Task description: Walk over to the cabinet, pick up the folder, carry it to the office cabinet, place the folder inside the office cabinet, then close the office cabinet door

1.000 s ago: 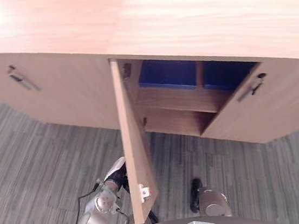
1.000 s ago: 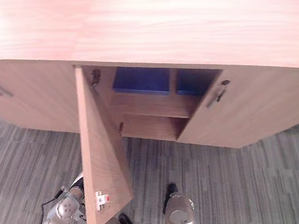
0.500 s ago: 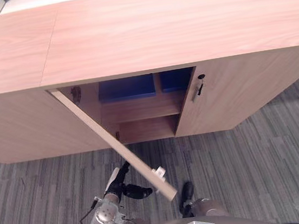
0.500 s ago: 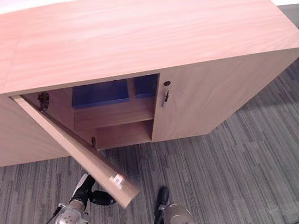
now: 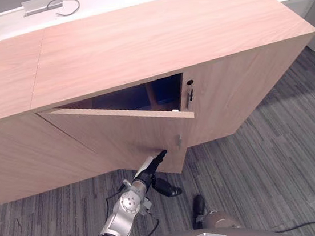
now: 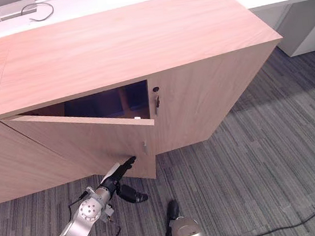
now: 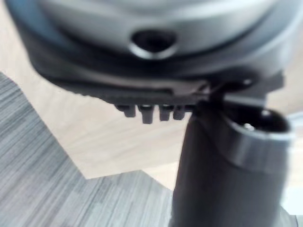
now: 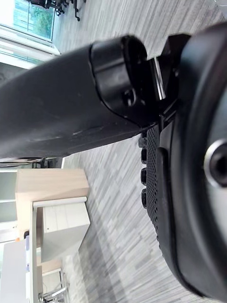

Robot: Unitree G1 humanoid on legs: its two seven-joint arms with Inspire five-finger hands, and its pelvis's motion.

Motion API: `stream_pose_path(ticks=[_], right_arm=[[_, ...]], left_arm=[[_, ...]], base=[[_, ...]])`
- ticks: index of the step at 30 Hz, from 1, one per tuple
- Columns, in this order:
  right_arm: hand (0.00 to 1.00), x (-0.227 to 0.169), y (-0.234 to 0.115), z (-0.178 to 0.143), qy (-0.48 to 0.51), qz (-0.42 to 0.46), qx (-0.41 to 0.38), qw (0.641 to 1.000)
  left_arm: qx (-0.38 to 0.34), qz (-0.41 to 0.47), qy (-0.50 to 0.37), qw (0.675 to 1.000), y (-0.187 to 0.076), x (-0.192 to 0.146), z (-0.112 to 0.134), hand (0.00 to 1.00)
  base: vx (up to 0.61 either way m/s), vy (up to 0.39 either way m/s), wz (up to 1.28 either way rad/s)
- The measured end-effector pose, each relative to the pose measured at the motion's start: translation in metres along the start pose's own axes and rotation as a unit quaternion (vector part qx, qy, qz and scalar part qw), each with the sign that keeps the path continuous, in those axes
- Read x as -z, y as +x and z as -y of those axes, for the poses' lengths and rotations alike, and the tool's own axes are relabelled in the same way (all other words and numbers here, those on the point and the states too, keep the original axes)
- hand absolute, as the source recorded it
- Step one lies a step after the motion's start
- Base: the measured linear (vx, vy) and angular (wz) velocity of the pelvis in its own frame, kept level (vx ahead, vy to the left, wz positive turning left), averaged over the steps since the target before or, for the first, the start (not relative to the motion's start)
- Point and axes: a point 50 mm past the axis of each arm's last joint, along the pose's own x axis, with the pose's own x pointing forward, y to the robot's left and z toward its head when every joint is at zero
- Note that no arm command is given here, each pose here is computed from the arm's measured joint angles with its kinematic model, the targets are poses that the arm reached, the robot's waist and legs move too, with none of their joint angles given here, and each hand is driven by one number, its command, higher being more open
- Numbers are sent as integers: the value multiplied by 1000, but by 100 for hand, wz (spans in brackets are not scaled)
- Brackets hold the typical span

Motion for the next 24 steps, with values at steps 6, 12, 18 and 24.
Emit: stream_pose_path(ticks=[6,12,18,24], right_arm=[[100,6,-2,6,-8,-20,28,999],[100,6,-2,7,-9,-23,31,999],[100,-6,5,3,-22,-5,35,999],[100,-18,-2,9,-64,24,58,996]], left_arm=[[0,-1,-12,1000,0,1,0,100],[3,-87,-70,994,-9,45,13,100],[-185,-279,-327,884,-59,136,17,100],[-382,-373,-548,644,-144,193,48,100]], base=[[-93,121,-1],[-69,107,4],[-25,98,17],[5,39,2]])
